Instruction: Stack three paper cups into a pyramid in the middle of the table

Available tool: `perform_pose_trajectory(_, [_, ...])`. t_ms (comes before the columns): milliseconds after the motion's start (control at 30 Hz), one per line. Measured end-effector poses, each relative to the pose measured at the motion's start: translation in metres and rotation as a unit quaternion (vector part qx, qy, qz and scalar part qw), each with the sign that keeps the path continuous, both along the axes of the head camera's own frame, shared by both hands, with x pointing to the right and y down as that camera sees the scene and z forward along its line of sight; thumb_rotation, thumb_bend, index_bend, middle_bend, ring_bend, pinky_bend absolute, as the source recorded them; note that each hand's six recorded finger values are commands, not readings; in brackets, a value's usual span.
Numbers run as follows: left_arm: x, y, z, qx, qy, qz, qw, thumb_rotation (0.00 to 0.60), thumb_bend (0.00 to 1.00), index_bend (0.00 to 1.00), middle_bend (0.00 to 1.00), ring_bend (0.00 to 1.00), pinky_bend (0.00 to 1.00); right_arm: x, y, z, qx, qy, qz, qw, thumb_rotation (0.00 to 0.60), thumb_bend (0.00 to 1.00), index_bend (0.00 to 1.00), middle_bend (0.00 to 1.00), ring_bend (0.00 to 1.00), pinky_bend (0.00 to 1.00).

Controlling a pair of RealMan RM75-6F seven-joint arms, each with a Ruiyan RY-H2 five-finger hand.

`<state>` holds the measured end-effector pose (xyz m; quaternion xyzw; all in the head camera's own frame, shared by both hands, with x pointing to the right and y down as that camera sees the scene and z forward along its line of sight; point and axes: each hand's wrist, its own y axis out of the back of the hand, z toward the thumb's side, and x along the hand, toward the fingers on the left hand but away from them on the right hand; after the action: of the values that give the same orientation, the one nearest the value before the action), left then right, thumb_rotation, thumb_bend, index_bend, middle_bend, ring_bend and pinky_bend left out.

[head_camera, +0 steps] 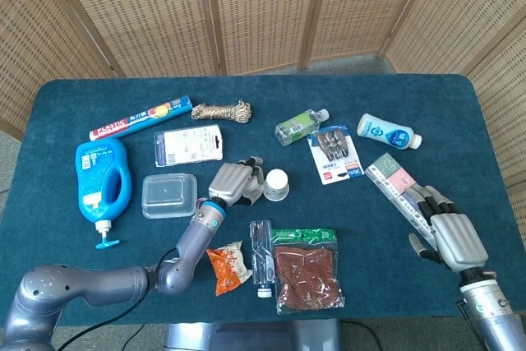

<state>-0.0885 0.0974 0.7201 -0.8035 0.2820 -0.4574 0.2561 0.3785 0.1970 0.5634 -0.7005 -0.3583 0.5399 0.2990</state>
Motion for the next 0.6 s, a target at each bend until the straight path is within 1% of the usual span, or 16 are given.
perform_pose_trajectory(200, [0.0014,0.0018,0.0000,-0.003,0.003,0.001,1.0000,0.600,0.46,0.36,0.15,0.22,0.54,0.0011,0.0005,-0.0009,0.001,-0.002,0.001,1.0000,0.600,0.45,0.07,0.05,0.00,0.17])
perform_pose_trajectory(600, [-0.0030,0.0043,-0.0052,-0.002,0.006,0.005,1.0000,0.600,0.46,0.35,0.12,0.19,0.52,0.0019,0.0020,-0.0037,0.003,-0.006,0.002,1.0000,0.600,0.45,0.07,0.05,0.00,0.17])
